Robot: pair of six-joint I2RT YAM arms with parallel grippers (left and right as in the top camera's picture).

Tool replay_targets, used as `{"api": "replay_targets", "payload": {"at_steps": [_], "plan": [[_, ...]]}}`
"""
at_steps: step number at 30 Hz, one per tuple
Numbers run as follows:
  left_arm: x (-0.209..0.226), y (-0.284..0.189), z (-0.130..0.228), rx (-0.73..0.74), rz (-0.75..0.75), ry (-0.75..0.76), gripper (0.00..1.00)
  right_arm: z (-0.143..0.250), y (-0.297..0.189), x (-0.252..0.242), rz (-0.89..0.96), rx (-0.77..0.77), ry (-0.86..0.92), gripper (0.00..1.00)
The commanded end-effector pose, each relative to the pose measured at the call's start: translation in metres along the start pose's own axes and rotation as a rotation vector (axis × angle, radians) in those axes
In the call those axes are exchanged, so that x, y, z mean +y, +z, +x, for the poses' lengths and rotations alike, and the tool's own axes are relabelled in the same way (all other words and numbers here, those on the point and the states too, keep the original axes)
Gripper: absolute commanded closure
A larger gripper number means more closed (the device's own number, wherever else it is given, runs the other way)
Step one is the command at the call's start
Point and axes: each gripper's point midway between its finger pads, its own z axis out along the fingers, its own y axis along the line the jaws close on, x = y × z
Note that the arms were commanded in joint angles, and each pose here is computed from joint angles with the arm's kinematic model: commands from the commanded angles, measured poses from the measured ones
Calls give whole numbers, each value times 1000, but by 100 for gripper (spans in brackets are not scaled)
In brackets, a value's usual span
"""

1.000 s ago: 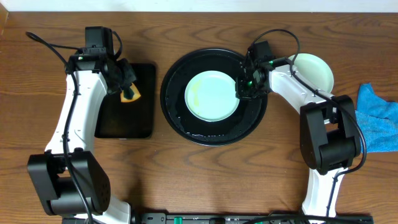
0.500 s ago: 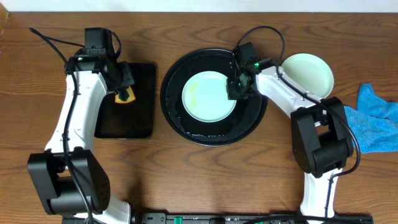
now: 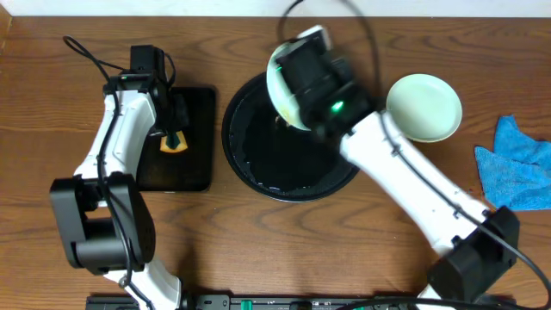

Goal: Clean dirty plates on tray and stack at the side

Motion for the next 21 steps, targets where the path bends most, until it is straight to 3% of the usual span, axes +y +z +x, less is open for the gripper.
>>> {"api": "replay_targets", "payload": {"at_steps": [1, 9, 15, 17, 19, 21], "plan": [[5, 14, 5, 34, -23, 23, 92, -3, -15, -25, 313, -28, -102, 99], [5, 18, 4, 35, -23, 23, 92, -21, -51, -9, 474, -140, -72, 99], [5, 18, 5, 35, -23, 23, 92, -22, -52, -3, 456, -152, -52, 99], [5, 18, 4, 35, -23, 23, 92, -20, -41, 17, 324, -139, -77, 99], [5, 18, 4, 34, -23, 22, 92, -12, -27, 56, 71, -101, -168, 99], [4, 18, 3, 31, -22, 22, 92, -2, -17, 79, -112, -58, -149, 99]]}}
